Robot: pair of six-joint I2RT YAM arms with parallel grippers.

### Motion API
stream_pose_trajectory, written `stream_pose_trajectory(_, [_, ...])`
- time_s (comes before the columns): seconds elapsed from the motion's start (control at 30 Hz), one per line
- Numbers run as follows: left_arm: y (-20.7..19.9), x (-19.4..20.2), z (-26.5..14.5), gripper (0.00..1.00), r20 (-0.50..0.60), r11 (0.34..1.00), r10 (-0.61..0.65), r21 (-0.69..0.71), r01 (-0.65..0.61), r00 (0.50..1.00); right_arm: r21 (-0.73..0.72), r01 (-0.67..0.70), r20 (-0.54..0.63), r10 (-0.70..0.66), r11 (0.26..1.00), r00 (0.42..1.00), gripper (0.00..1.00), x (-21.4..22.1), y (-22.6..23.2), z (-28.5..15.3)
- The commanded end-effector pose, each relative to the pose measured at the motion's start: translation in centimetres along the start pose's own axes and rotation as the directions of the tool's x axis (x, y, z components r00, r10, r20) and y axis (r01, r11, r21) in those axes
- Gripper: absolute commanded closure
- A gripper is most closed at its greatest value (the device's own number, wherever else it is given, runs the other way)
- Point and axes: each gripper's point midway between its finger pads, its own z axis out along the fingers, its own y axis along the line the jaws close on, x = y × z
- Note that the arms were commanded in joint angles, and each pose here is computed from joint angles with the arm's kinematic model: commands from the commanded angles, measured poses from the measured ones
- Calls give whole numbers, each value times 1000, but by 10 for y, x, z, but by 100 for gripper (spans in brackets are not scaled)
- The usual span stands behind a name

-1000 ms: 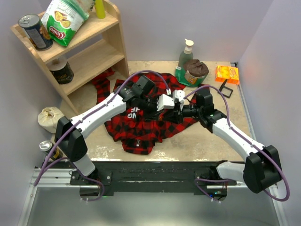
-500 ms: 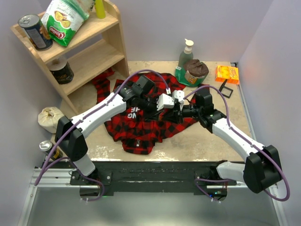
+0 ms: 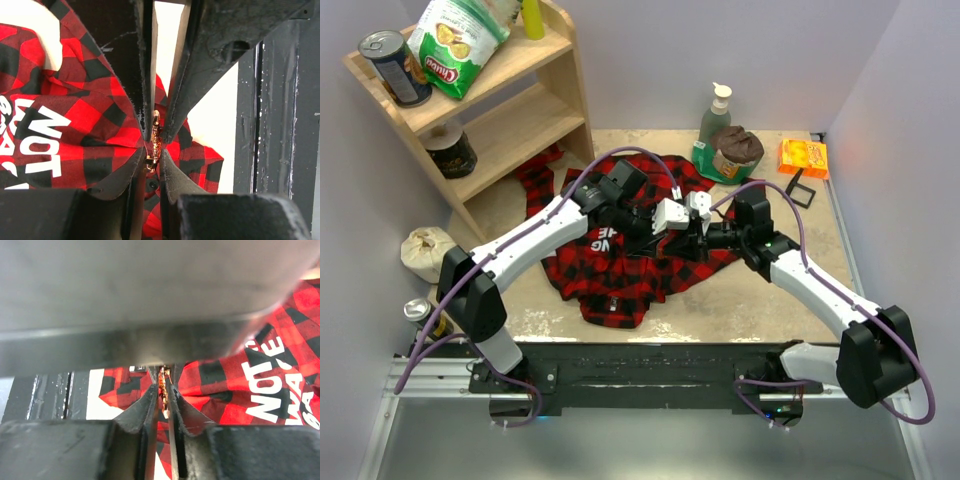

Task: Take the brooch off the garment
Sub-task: Adjust the brooch.

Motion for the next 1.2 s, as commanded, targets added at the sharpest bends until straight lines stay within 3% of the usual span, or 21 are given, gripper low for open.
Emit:
stream_pose_trajectory(0.0, [-1, -34, -12, 100, 122, 999, 41, 2, -42, 992, -50, -1, 10, 1, 999, 1000, 79, -5, 8, 3])
stream_pose_trajectory(0.33, [-12, -44, -25, 100, 174, 996, 76, 23, -81, 982, -65, 59, 63, -55, 996, 996, 66, -30, 15, -7])
stream_pose_trajectory(0.57, [-16, -46, -36, 100, 201, 995, 90, 15, -95, 975, -51, 53, 131, -46, 997, 990, 66, -49, 5, -27])
stream_pose_trajectory(1.17, [-9, -43, -34, 100, 204, 998, 58, 18, -63, 977, -118, 42, 147, -24, 992, 989, 68, -55, 19, -27])
